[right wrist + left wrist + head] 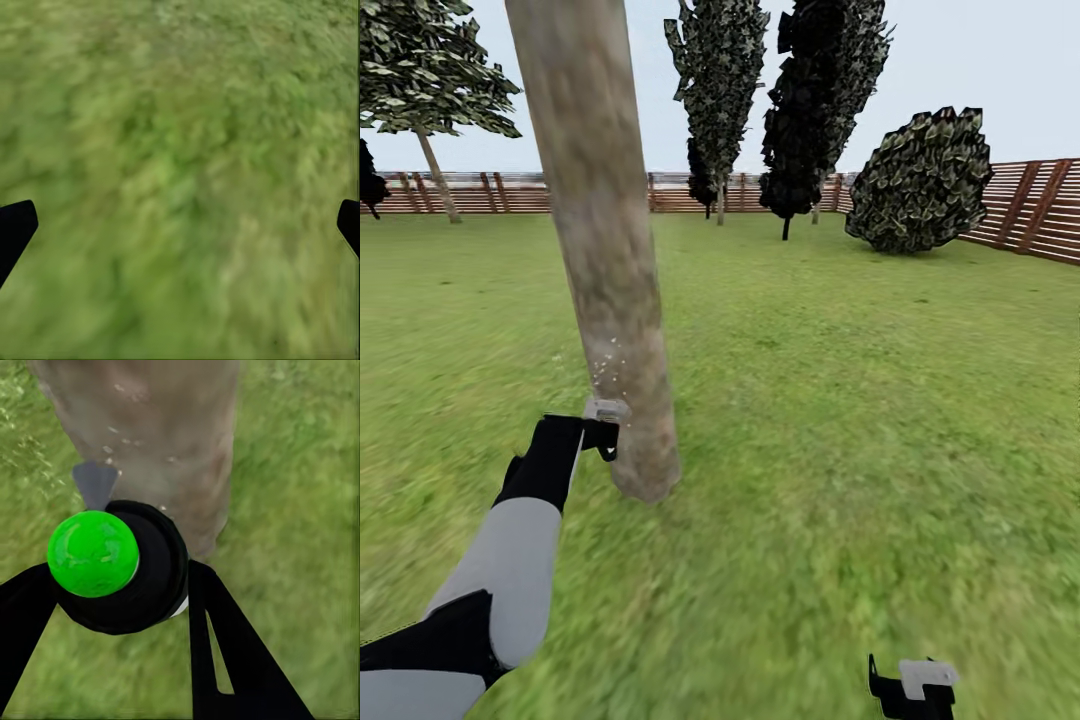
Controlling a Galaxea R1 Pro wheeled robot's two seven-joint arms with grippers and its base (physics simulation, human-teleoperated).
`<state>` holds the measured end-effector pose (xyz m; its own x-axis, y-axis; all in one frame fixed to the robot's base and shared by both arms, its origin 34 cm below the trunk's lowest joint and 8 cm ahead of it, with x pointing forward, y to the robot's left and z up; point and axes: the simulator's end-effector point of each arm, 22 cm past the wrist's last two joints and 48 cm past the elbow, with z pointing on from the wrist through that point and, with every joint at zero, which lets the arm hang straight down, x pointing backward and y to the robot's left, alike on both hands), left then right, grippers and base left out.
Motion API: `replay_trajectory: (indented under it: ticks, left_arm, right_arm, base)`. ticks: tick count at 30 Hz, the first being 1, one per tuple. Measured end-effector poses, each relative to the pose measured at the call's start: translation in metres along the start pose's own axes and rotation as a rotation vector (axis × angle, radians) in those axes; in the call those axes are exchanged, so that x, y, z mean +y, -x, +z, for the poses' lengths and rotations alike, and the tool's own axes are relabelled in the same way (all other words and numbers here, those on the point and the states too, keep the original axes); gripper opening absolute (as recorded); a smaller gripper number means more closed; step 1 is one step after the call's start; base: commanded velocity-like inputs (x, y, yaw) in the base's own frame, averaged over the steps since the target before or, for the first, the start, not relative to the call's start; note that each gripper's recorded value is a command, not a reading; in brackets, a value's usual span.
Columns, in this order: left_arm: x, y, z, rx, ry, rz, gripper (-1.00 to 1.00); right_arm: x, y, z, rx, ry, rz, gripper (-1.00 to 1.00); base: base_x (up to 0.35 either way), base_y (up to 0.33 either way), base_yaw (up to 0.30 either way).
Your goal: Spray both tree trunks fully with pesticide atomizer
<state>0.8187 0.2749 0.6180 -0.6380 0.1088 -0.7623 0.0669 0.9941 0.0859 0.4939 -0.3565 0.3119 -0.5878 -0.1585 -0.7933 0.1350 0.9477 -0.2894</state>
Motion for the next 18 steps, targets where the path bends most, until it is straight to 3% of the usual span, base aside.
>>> replay_trajectory:
  ticks: [11,16,18]
  left_arm:
    - [0.005,-0.016,0.003,0.024,0.011,0.005,-1.0]
    - [0.032,-0.056,0.006,0.078,0.05,0.006,-1.0]
    - [0.03,-0.069,0.008,0.095,0.046,0.006,-1.0]
  right_arm:
    - [0.0,0.0,0.0,0.0,-0.001,0.001,1.0]
    - [0.002,0.0,0.0,0.001,0.001,0.003,1.0]
    - [0.002,0.0,0.0,0.001,0.001,0.003,1.0]
  base:
    - [0.064,-0.274,0.0]
    - [0.125,-0.274,0.087]
    - [0.125,-0.274,0.255]
